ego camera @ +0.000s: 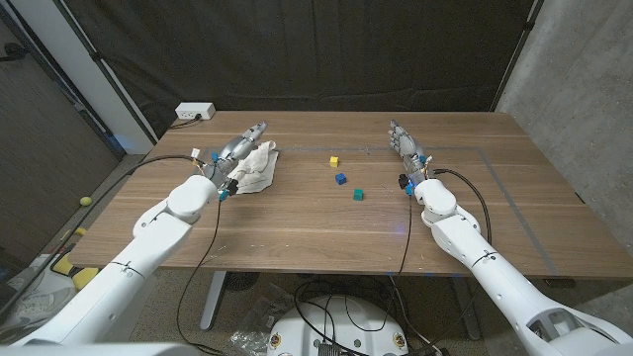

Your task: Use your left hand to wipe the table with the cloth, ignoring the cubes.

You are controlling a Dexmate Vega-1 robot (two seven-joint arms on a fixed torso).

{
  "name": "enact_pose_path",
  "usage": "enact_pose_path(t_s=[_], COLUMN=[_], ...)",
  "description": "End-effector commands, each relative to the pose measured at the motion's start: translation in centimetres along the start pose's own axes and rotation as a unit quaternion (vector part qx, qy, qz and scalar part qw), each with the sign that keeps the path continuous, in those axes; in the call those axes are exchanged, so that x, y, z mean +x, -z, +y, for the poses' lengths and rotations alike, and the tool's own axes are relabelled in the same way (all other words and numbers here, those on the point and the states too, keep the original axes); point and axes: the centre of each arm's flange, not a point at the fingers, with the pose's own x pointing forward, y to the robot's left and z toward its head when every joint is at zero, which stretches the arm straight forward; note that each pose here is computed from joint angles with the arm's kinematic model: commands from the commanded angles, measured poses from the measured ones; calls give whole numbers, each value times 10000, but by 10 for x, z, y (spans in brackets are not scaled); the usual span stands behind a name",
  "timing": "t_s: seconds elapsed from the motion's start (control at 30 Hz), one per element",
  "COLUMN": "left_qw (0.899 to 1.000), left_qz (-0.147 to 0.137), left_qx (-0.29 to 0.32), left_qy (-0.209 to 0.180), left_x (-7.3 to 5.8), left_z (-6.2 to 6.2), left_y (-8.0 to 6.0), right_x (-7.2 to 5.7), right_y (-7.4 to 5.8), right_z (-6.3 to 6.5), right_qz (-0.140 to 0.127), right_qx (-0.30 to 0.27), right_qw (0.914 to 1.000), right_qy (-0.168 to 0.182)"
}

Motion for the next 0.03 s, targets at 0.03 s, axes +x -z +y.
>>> enact_pose_path(t_s=[0.03], left_qw=[9980], left_qz=[28], left_qx=[-536], left_qy=[339], left_x=[11], left_z=[0], left_y=[21], right_x=[-8], right_y=[-13], right_z=[11], right_qz=[-12], right_qx=[-162], right_qw=[9999], right_qy=[24])
